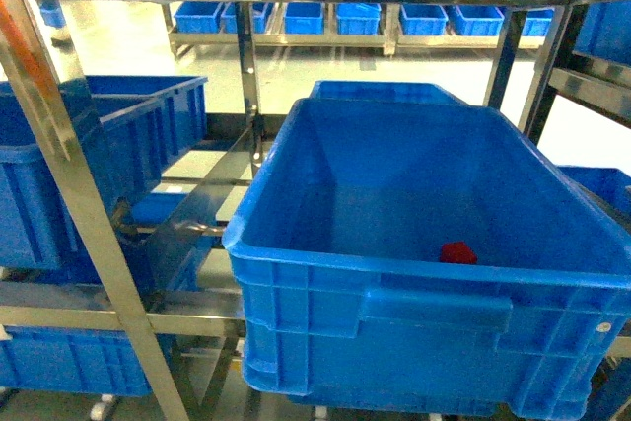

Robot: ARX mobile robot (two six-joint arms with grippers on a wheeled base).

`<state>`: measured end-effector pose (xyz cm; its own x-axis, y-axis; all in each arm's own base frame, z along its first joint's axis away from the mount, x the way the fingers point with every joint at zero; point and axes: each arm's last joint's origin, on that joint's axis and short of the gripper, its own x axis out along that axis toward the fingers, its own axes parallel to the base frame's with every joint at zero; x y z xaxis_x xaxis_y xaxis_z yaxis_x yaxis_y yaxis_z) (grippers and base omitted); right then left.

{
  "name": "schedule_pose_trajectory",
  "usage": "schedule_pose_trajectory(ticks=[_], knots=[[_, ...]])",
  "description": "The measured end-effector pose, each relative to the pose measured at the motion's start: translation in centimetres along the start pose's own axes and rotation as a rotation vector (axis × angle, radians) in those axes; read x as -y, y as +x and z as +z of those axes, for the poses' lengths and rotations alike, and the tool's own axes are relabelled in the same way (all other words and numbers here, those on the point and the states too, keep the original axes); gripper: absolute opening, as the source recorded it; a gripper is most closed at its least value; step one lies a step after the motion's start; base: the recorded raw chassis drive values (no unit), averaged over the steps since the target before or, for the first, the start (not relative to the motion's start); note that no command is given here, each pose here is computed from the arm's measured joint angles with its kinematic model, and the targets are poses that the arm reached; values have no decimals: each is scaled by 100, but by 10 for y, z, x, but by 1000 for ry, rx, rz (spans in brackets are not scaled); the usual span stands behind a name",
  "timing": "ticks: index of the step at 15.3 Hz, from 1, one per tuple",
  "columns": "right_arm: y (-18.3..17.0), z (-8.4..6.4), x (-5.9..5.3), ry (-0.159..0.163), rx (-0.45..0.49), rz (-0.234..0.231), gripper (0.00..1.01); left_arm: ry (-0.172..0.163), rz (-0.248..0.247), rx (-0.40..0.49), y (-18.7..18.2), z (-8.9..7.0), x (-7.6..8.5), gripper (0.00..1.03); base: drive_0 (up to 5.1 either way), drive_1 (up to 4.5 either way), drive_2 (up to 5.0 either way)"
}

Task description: Pick red block from blue box to shelf

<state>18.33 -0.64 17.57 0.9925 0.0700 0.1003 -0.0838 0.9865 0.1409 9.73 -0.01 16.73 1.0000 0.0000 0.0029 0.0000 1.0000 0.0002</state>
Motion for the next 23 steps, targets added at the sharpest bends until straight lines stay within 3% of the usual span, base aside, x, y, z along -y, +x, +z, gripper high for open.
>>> schedule_pose_trajectory(ticks=[2, 3, 4, 6, 10, 23], knots=[[-21, 9, -3, -1, 25, -59, 98, 0, 0, 0, 0, 0, 0, 98, 0, 0, 0], [-29, 9, -7, -34, -32, -87, 91, 0, 0, 0, 0, 0, 0, 98, 0, 0, 0], [-41, 9, -11, -84, -66, -75, 78, 0, 0, 0, 0, 0, 0, 98, 0, 0, 0], [-52, 6, -11, -121, -91, -79, 54, 0, 0, 0, 0, 0, 0, 98, 0, 0, 0], [-61, 0, -11, -137, -82, -77, 3, 0, 0, 0, 0, 0, 0, 98, 0, 0, 0], [-86, -1, -12, -140, -88, -78, 2, 0, 0, 0, 0, 0, 0, 98, 0, 0, 0]])
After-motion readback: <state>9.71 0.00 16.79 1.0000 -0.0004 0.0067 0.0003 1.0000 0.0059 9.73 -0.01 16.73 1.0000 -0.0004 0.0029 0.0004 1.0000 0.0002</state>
